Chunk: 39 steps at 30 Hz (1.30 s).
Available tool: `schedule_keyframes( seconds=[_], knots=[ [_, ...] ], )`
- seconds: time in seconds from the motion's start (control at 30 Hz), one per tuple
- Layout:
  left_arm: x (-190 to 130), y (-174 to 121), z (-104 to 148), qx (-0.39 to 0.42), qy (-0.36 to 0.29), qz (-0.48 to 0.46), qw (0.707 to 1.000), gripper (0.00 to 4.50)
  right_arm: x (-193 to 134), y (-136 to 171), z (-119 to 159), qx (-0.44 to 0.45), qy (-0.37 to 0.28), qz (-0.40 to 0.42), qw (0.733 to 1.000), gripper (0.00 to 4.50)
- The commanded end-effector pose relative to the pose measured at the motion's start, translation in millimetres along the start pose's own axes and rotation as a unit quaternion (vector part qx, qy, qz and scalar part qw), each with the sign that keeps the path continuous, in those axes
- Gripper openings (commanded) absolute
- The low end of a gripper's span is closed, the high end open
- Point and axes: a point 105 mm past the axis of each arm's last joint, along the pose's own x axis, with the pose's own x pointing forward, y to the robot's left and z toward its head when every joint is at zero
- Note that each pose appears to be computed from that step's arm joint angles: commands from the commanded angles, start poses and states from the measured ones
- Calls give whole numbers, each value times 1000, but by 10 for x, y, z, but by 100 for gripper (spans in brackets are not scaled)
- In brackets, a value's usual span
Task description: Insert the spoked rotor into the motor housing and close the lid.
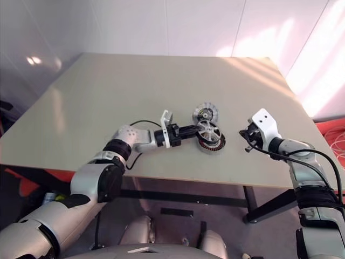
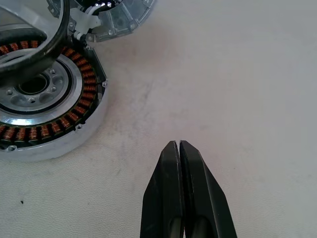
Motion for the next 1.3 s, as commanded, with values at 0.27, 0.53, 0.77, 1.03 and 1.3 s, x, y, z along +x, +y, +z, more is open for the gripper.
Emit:
schedule_keyframes(
  seconds=[0.27, 0.53, 0.77, 1.03, 1.3],
  knots=[
    [175, -108, 1, 32, 4, -10, 999, 37, -48, -90, 202, -12, -34, -22, 999, 0],
    [160, 99, -19, 31, -7, 37, 999, 37, -47, -90, 213, -12, -37, -24, 999, 0],
    [141, 220, -6, 29, -21, 70, 997, 37, -45, -87, 224, -13, -40, -24, 999, 0],
    [149, 245, -20, 30, -19, 79, 996, 257, -47, -87, 232, -14, -41, -26, 999, 0],
    [119, 164, 28, 43, -13, 65, 997, 319, -30, -81, 239, -14, -42, -25, 999, 0]
  ],
)
